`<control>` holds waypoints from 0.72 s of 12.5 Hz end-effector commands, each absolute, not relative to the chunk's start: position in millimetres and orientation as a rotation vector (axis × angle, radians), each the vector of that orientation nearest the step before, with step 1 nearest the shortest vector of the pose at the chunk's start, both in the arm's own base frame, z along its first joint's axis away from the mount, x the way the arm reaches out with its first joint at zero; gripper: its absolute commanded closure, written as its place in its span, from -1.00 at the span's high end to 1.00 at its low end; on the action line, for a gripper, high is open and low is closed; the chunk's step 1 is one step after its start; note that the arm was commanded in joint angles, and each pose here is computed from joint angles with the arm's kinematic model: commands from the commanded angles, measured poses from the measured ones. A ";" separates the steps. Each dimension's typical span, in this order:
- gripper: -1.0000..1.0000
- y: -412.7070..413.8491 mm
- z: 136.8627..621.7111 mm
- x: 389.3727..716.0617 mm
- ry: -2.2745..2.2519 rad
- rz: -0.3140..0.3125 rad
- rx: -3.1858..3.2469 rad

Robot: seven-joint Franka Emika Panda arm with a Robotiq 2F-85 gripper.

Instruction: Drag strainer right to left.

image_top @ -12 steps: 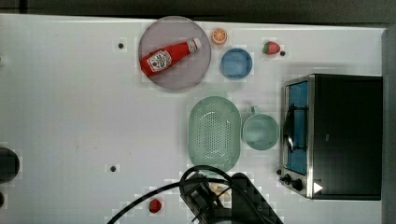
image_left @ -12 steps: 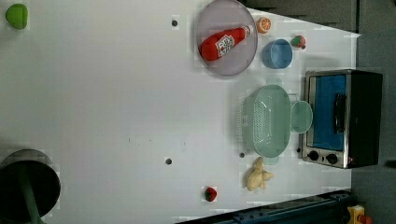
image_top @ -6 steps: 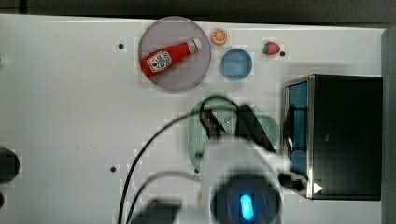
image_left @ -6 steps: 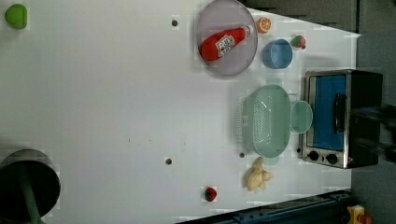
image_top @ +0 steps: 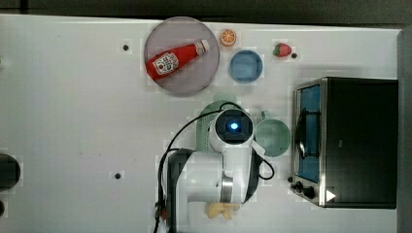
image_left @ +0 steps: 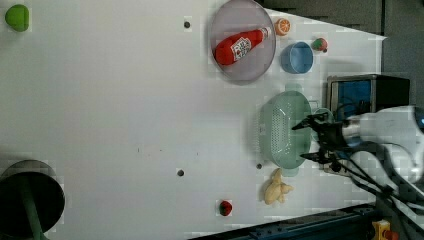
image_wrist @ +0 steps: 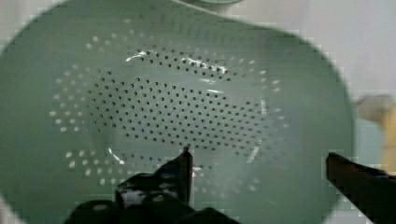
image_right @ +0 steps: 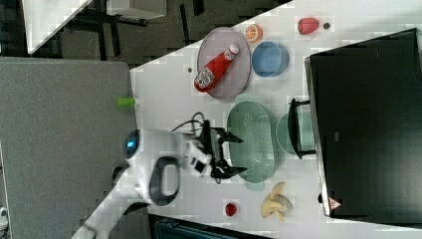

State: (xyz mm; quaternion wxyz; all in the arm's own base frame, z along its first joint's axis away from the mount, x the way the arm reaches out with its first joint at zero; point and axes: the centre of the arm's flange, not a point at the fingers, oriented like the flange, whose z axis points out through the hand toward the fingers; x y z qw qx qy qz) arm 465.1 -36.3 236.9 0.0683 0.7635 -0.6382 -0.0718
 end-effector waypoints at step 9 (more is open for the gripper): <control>1.00 12.0 159.0 481.4 -2.164 -0.089 2.190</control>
